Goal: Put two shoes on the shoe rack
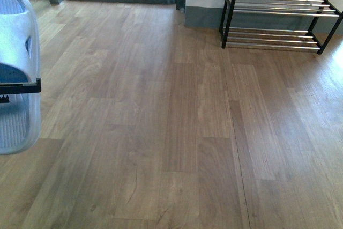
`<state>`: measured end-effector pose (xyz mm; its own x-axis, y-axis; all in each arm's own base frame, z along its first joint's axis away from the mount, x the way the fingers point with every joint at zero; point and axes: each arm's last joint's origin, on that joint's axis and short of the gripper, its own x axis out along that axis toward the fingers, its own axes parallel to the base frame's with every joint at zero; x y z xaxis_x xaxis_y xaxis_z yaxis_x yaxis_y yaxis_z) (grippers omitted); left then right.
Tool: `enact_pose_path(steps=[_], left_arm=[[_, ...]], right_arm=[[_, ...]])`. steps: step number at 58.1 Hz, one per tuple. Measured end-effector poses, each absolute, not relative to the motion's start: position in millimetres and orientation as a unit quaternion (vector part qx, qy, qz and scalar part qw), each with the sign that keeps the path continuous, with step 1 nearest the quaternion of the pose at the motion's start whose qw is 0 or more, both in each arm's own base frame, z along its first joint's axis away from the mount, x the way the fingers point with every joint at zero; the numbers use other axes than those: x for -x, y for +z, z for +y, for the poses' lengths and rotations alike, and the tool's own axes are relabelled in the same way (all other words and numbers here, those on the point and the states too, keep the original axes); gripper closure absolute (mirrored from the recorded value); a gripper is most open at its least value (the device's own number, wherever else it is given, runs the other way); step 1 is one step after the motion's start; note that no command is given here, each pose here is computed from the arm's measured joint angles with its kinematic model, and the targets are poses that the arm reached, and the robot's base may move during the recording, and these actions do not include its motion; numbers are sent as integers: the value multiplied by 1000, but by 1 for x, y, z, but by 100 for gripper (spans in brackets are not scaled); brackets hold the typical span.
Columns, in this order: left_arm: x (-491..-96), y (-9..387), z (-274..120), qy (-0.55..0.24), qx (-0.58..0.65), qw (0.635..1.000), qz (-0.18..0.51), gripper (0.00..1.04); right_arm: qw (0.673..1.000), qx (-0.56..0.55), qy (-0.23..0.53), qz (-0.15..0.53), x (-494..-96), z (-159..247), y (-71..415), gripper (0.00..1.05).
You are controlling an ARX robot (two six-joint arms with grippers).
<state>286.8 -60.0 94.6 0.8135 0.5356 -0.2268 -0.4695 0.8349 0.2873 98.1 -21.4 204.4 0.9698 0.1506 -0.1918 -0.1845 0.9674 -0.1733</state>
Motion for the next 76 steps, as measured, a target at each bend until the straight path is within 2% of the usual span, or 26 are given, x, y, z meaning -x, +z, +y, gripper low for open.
enact_pose_path(steps=[76], left_arm=[[-288, 95, -62, 262, -109, 947, 150, 103]], right_arm=[[988, 95, 84, 91, -98, -21, 204, 103]])
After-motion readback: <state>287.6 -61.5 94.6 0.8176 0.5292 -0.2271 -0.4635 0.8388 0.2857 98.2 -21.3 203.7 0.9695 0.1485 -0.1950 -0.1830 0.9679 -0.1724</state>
